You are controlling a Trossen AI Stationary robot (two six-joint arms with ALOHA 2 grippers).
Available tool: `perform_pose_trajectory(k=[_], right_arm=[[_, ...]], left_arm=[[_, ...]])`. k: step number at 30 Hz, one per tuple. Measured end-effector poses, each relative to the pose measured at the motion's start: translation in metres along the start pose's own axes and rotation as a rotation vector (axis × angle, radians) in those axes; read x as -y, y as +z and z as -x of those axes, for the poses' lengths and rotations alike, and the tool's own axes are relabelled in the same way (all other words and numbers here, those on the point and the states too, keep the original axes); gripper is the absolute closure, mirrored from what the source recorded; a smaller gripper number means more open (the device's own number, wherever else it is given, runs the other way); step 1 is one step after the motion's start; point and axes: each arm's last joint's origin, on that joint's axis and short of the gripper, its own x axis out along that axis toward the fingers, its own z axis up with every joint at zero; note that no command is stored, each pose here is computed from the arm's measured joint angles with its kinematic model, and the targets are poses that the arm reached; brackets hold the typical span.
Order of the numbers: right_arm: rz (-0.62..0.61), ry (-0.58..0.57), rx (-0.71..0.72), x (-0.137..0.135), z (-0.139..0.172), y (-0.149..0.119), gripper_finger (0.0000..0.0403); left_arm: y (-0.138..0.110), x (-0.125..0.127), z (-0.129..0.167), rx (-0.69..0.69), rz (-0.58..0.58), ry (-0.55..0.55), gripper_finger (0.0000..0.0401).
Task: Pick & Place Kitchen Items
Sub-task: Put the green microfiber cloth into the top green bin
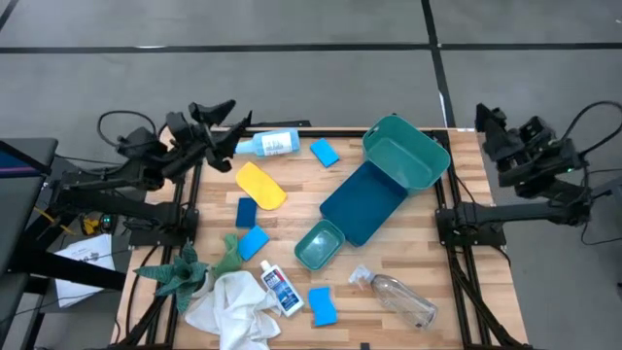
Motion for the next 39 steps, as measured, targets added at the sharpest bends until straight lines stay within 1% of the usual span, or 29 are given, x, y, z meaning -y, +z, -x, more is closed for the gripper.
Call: perform_pose_trajectory(k=[4,9,12,16,19,25,31,33,36,39], right_arm=[[0.049,0.005,0.015,-0.006,-0.008,0.016,0.0143],[0.102,0.0,-0.007,-0.009,-0.01,0.027,0.0143],[0.105,-0.001,-0.014,-0.009,-0.01,0.028,0.0143],[0.105,-0.001,-0.014,-0.009,-0.01,0.028,0.0143],[0.1,-0.002,-0.016,-0.009,-0.01,0.027,0.0143],[0.094,0.0,-0.006,-0.009,-0.01,0.028,0.0143],[0.09,0.0,-0.002,-0.009,-0.01,0.029,0.0143],[0.088,0.001,0.004,-0.009,-0.01,0.029,0.0143],[0.088,0.002,0.008,-0.009,-0.01,0.03,0.0143],[0.088,0.003,0.009,-0.009,-0.01,0.03,0.0143]], left_arm=[[0.018,0.004,-0.011,-0.007,-0.038,0.0,0.0079],[0.028,0.007,-0.017,-0.096,-0.086,-0.004,0.0079],[0.028,0.007,-0.018,-0.167,-0.067,-0.004,0.0079],[0.023,0.008,-0.019,-0.299,-0.033,-0.005,0.008],[0.016,0.01,-0.02,-0.437,0.002,-0.003,0.008],[-0.008,0.015,-0.023,-0.806,0.041,-0.006,0.008],[-0.04,0.023,-0.033,-1.119,0.082,-0.007,0.008],[-0.056,0.022,-0.037,-1.238,0.116,0.018,0.008],[-0.083,0.018,-0.04,-1.438,0.166,0.083,0.008],[-0.111,0.014,-0.038,-1.664,0.171,0.158,0.008]])
